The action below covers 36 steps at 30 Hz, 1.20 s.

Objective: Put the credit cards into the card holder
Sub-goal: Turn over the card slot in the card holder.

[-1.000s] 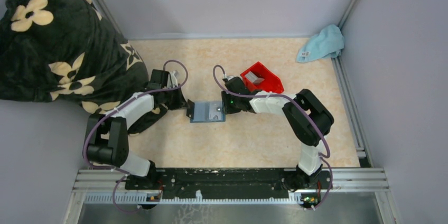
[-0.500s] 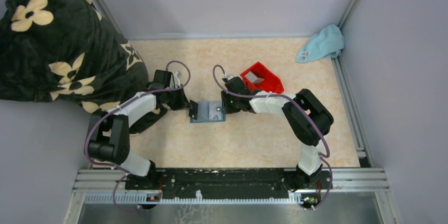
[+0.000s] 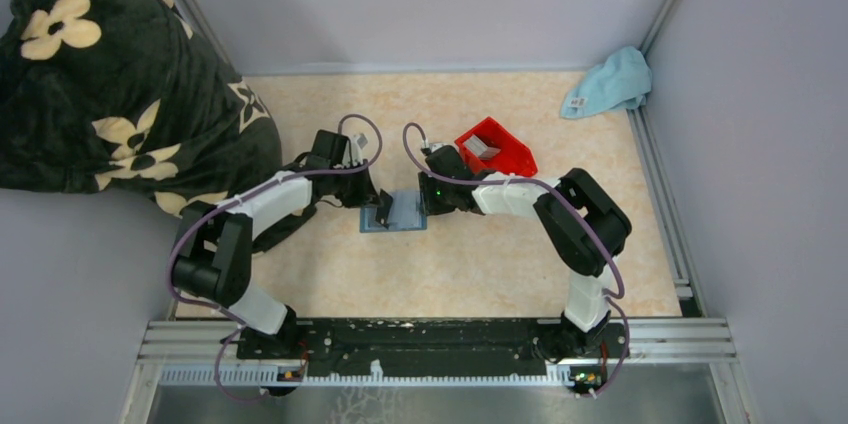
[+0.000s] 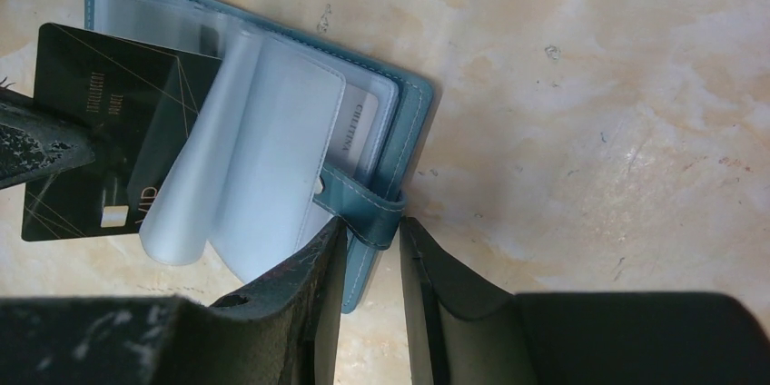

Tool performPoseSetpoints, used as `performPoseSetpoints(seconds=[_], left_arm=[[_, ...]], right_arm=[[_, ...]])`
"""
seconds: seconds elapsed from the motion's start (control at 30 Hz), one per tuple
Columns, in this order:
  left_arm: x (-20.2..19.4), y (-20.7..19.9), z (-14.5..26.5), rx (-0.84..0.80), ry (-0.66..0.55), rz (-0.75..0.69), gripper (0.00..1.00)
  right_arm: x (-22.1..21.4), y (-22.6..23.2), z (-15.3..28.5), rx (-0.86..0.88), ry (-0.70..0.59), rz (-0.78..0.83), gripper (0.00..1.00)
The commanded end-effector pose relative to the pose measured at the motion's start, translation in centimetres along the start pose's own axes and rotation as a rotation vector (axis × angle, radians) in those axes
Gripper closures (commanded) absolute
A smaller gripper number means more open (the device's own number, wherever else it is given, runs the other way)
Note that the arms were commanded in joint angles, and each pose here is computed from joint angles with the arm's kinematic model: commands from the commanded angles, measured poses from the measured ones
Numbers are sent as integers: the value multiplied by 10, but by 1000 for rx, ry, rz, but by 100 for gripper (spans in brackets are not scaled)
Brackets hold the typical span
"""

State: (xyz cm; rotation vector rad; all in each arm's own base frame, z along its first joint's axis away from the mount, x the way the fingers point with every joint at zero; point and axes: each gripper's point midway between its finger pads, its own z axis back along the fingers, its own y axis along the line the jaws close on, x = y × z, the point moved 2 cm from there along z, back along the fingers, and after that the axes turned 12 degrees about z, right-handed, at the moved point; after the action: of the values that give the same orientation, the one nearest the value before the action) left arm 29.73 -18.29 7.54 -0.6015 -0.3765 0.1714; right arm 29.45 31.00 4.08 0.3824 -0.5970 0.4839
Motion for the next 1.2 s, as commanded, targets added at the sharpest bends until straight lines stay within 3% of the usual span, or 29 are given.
performPoseSetpoints(seconds=[0.0, 0.33, 1.17], left_arm=[[6, -4, 0, 21, -21, 0, 100], [9, -7, 6, 23, -60, 16, 100], [5, -61, -18, -37, -33, -24, 100]], right_arm=[[-31, -20, -2, -99, 91, 27, 70], [-16, -43, 22, -203, 43, 22, 70], [-15, -45, 30, -217, 49, 44, 70]])
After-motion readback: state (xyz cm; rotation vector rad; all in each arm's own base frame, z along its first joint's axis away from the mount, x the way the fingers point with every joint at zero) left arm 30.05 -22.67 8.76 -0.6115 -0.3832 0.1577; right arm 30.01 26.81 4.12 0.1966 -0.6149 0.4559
